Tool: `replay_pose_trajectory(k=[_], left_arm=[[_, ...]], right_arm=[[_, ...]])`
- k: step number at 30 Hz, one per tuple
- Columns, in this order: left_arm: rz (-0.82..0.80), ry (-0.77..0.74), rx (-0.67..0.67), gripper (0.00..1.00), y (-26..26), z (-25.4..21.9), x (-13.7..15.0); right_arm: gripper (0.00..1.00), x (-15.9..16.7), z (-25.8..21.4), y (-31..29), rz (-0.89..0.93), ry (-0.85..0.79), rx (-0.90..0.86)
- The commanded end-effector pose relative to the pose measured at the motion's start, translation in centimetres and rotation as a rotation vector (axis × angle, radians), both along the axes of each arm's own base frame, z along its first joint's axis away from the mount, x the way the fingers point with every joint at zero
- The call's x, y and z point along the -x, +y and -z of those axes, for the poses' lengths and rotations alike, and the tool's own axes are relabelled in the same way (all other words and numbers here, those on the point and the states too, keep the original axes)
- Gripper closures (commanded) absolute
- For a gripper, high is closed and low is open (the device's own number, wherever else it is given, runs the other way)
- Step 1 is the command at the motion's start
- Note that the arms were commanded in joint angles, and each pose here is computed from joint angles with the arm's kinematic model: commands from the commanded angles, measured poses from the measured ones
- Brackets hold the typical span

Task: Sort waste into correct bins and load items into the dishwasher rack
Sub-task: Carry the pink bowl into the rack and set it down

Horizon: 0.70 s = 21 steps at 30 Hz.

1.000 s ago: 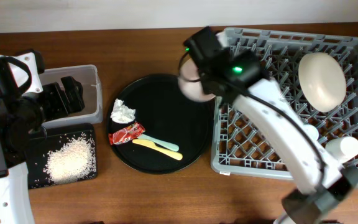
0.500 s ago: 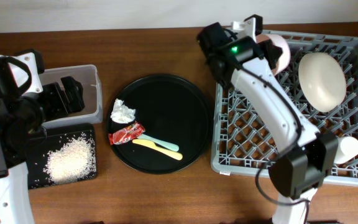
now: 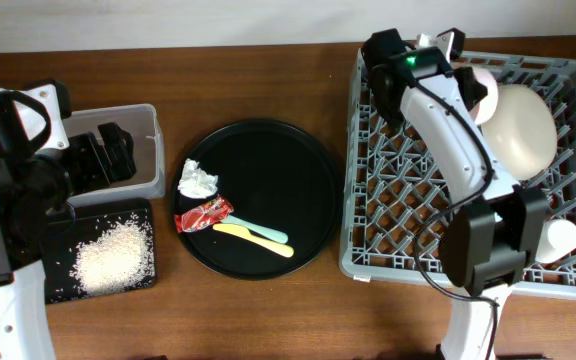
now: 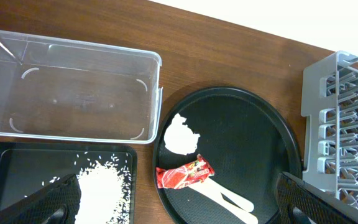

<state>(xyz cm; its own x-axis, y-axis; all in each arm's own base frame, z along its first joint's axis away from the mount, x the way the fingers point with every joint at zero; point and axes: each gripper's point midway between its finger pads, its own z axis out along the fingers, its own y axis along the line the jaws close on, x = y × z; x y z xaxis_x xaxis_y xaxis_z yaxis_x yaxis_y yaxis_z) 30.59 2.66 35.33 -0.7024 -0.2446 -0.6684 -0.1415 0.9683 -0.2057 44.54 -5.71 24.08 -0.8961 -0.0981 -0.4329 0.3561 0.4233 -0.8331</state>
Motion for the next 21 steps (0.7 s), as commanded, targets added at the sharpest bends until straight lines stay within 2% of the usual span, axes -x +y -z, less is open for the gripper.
replay_pose_trajectory(k=[1,13,21], left_arm=[[0.004,-0.017,-0.007,0.01,0.1,-0.6,0.1],[0.004,-0.017,-0.007,0.01,0.1,-0.6,0.1],[0.004,-0.017,-0.007,0.01,0.1,-0.6,0.1]], right_arm=[[0.96,-0.4,2.4,-0.1,0.018,0.03,-0.037],[0.96,-0.3,5.6,-0.8,0.037,0.15,-0.001],[0.96,0.4,4.9,-1.3,0.049,0.176,0.056]])
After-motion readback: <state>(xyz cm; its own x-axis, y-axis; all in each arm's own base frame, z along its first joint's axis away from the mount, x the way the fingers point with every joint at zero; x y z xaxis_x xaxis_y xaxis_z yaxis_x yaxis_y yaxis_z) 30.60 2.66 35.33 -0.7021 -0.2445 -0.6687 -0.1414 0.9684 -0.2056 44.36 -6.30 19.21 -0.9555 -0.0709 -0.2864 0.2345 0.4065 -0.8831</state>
